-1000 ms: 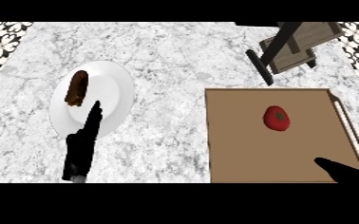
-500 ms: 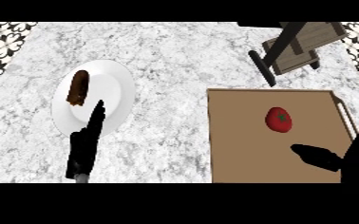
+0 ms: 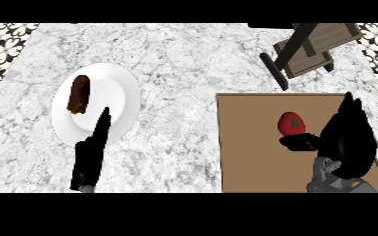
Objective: Pick the tomato from the tray and place it in the tiered basket
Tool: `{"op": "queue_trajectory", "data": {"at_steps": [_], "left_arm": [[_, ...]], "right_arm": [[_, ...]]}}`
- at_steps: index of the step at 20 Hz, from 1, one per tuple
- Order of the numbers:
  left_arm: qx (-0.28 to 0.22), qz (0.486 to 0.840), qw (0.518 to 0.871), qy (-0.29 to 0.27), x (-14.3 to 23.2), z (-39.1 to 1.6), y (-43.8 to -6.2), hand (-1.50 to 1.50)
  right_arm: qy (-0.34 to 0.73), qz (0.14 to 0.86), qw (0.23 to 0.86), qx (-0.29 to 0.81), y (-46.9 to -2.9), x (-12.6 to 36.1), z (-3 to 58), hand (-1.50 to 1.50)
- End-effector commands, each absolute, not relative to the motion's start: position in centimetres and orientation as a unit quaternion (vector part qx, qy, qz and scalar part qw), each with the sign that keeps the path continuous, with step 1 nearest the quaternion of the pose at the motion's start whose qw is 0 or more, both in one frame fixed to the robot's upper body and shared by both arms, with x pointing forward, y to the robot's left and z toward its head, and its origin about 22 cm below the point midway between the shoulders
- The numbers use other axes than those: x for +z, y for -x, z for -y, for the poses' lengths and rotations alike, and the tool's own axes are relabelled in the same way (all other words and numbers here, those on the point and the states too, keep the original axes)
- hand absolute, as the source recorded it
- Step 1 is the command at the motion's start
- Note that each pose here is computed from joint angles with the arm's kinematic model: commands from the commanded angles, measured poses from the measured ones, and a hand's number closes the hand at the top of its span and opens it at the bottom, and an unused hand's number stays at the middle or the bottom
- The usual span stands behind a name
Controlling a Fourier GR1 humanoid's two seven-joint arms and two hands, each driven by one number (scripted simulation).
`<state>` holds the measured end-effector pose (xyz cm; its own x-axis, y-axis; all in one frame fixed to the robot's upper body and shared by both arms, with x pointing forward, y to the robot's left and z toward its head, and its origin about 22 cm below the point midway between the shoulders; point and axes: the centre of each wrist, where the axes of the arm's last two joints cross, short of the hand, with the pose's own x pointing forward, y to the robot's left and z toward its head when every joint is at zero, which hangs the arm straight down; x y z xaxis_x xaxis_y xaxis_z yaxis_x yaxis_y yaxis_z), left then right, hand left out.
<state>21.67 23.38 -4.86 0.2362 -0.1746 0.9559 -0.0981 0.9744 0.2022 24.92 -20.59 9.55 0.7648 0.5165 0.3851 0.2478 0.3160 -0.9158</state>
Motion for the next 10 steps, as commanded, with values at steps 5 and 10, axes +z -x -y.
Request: {"op": "queue_trajectory", "data": {"at_steps": [5, 10], "left_arm": [[-0.015, 0.602, 0.791, -0.107, -5.6, -24.4, -21.1, 0.0], [-0.019, 0.603, 0.788, -0.117, -6.2, -23.7, -21.0, 0.0]], "right_arm": [[0.58, 0.192, 0.786, 0.094, -28.4, 9.7, 17.0, -1.5], [0.559, 0.136, 0.81, 0.113, -30.1, 9.3, 18.7, -1.5]]}}
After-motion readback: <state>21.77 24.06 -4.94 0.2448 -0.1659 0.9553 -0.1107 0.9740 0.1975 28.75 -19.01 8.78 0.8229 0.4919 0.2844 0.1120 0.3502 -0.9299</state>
